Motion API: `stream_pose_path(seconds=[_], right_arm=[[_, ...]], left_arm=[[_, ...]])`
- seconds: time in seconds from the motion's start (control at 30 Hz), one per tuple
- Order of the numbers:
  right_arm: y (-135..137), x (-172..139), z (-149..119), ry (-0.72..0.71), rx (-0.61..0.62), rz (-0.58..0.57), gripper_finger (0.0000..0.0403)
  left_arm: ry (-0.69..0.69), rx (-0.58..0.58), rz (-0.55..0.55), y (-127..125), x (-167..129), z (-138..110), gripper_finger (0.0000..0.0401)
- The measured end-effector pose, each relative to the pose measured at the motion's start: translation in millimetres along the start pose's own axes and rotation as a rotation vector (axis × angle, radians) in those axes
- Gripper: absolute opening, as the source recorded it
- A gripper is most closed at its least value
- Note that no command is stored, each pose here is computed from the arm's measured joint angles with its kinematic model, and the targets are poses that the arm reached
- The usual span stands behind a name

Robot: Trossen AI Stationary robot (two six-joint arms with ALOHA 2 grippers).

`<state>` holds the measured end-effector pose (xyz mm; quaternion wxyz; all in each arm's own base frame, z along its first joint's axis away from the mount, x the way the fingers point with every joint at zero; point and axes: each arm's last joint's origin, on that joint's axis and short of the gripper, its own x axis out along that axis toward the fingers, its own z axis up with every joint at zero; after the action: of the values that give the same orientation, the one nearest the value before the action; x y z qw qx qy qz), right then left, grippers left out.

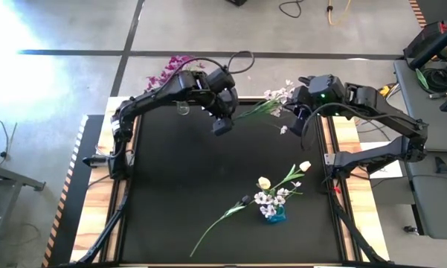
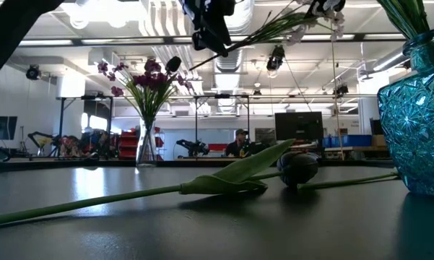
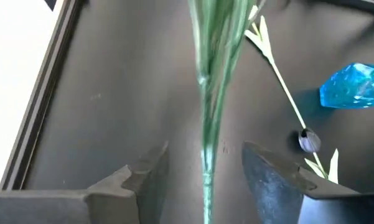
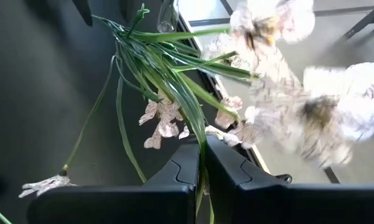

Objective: Sort flowers into vase by color
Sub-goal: Put the white flowers into the blue vase

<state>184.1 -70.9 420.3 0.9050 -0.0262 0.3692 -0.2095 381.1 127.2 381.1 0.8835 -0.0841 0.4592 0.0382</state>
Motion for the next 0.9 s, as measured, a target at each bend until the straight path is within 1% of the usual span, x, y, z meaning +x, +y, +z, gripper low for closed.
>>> stream_pose_path(seconds=[0.13, 0.27, 0.37, 0.5, 0.53, 0.63, 0.73, 0.8, 0.9], right_arm=[[0, -3, 0, -0.013, 0.002, -0.001, 0.0013], [-1, -5, -1, -0.018, 0.006, -0.001, 0.0013], [-1, -5, -1, -0.019, 0.006, -0.001, 0.0013], [-1, -5, -1, -0.020, 0.015, -0.001, 0.0013], [-1, -5, -1, -0.020, 0.023, -0.002, 0.0013], [-1, -5, -1, -0.021, 0.030, -0.004, 0.0013], [-1, -9, -1, -0.032, 0.039, -0.005, 0.0018], [-3, -14, 0, -0.049, 0.054, -0.019, 0.0034], [-6, -27, 5, -0.093, 0.069, -0.035, 0.0072]], left_arm=[[0.037, -0.008, -0.004, 1, 9, -5, 0.0162], [0.037, -0.007, -0.005, 1, 14, -6, 0.0130], [0.041, -0.008, -0.006, 1, 15, -6, 0.0090], [0.039, -0.007, -0.006, 1, 14, -6, 0.0019], [0.034, -0.006, -0.006, 1, 14, -6, 0.0011], [-0.002, 0.001, -0.003, 1, 11, -3, 0.0010], [-0.066, -0.012, -0.028, -1, 7, -1, 0.0005], [-0.111, -0.007, -0.037, -3, 4, 0, 0.0004], [-0.195, 0.005, -0.044, -7, 4, -1, 0.0003]])
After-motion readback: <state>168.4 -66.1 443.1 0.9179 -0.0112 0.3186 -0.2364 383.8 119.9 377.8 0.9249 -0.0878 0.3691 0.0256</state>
